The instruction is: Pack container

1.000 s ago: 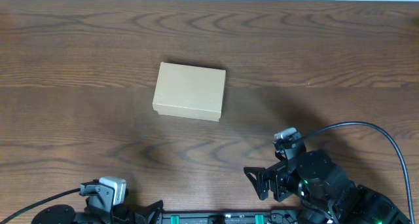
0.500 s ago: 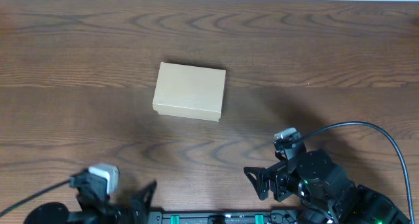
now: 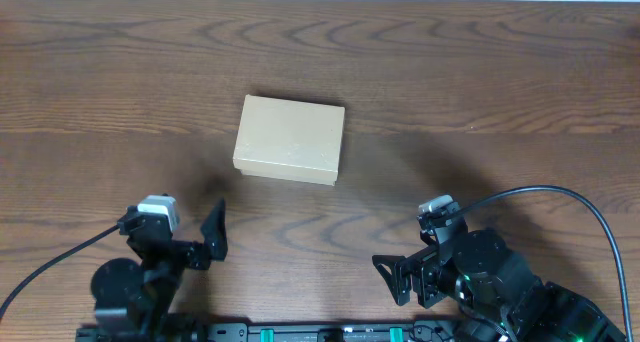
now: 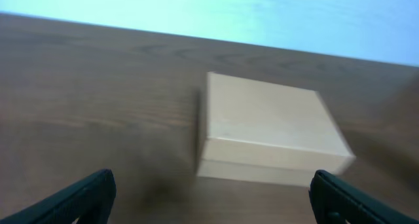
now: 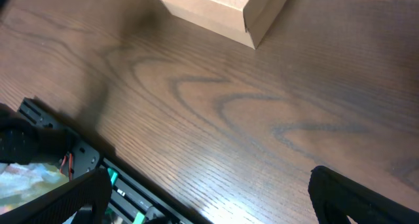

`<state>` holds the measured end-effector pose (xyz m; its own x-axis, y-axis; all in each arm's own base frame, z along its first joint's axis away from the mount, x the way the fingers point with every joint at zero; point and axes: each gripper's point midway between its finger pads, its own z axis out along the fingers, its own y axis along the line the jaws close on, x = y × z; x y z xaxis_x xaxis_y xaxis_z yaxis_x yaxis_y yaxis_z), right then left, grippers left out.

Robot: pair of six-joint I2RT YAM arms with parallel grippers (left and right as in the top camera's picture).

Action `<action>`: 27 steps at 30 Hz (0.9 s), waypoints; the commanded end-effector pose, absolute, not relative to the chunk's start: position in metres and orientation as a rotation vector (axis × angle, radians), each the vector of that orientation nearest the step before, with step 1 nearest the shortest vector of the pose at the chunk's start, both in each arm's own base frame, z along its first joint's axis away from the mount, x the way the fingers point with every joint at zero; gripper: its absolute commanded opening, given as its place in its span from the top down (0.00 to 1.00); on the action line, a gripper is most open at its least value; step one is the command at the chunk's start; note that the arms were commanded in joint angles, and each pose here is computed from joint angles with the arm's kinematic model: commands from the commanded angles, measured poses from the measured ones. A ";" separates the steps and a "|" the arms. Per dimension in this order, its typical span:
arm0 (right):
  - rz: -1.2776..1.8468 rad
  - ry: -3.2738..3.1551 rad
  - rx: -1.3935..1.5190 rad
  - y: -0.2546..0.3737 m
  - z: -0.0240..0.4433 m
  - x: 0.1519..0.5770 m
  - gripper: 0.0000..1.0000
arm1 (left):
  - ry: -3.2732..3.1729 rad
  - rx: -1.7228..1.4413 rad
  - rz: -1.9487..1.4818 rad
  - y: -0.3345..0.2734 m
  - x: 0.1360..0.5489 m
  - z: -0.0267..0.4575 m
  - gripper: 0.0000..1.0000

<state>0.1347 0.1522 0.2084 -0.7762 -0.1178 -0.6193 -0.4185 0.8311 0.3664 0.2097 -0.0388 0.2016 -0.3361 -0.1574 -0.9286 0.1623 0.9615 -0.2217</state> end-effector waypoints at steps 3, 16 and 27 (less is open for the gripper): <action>0.661 2.418 -0.383 0.152 0.207 0.134 0.01 | 1.861 -0.176 -0.270 -0.016 0.224 0.175 0.04; 0.661 2.418 -0.383 0.152 0.207 0.134 0.01 | 1.837 -0.282 -0.189 0.003 0.229 0.141 0.05; 0.661 2.418 -0.382 0.152 0.207 0.134 0.01 | 1.810 -0.313 -0.214 0.003 0.234 0.128 0.05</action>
<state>0.1347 0.1522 0.2083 -0.7764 -0.1180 -0.6191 -0.4184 0.8312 0.3663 0.2332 -0.0001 0.1408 -0.2259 -0.3023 -0.9261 -0.0718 0.9532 -0.2937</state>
